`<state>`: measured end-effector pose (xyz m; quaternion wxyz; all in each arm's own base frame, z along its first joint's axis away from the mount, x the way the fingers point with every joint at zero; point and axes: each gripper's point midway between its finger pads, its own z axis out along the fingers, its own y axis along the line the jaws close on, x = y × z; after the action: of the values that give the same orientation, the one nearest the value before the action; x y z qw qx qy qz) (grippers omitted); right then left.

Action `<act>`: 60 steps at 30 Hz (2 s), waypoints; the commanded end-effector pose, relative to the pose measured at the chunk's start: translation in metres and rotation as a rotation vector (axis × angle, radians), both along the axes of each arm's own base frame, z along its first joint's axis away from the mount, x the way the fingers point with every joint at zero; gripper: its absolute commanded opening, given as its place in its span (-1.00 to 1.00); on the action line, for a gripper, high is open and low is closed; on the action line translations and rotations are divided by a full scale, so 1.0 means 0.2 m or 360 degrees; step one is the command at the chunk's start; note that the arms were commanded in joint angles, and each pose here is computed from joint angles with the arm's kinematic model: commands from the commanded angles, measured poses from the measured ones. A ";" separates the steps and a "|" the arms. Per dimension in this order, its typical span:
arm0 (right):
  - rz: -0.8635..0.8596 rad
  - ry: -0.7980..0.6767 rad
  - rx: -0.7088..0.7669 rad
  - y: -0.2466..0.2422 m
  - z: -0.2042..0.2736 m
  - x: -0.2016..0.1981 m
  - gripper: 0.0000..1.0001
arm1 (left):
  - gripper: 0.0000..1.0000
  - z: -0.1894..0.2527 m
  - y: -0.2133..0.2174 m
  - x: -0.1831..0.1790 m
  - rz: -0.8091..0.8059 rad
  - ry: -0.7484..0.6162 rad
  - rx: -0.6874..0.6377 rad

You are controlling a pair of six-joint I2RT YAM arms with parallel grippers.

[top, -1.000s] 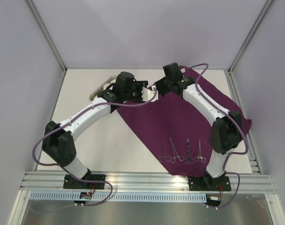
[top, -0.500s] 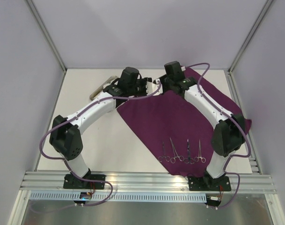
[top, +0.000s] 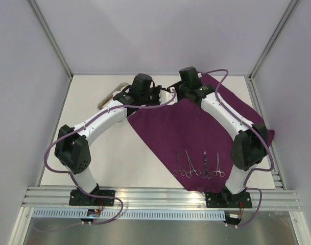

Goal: Prepare the surgical pack

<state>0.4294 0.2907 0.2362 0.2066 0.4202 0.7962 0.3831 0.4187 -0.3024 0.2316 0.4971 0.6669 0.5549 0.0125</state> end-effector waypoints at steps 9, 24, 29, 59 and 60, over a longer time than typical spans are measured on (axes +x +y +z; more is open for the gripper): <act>0.0050 -0.0025 0.0079 0.03 0.07 -0.03 -0.99 | -1.00 0.06 0.01 0.04 0.0038 -0.0064 0.0016; -0.0076 -0.0205 -0.0146 -0.39 0.08 0.11 -0.03 | -1.00 -0.09 0.65 0.34 0.0908 0.0499 -0.0130; -0.0106 -0.0355 -0.0366 -0.55 0.09 0.13 -0.04 | -1.00 -0.21 1.02 0.44 0.1197 0.0703 -0.0283; -0.0078 -0.0274 -0.0711 -0.71 -0.07 0.09 -0.12 | -1.00 -0.78 1.26 0.71 0.1522 0.0912 -0.0610; -0.0081 -0.0276 -0.0711 -0.72 -0.06 0.09 -0.11 | -1.00 -0.79 1.27 0.70 0.1537 0.0943 -0.0591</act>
<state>0.4447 0.1572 0.2181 0.3533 0.3515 0.8332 0.2398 0.5469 -0.0526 0.0563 0.3578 0.2413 0.9004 -0.0555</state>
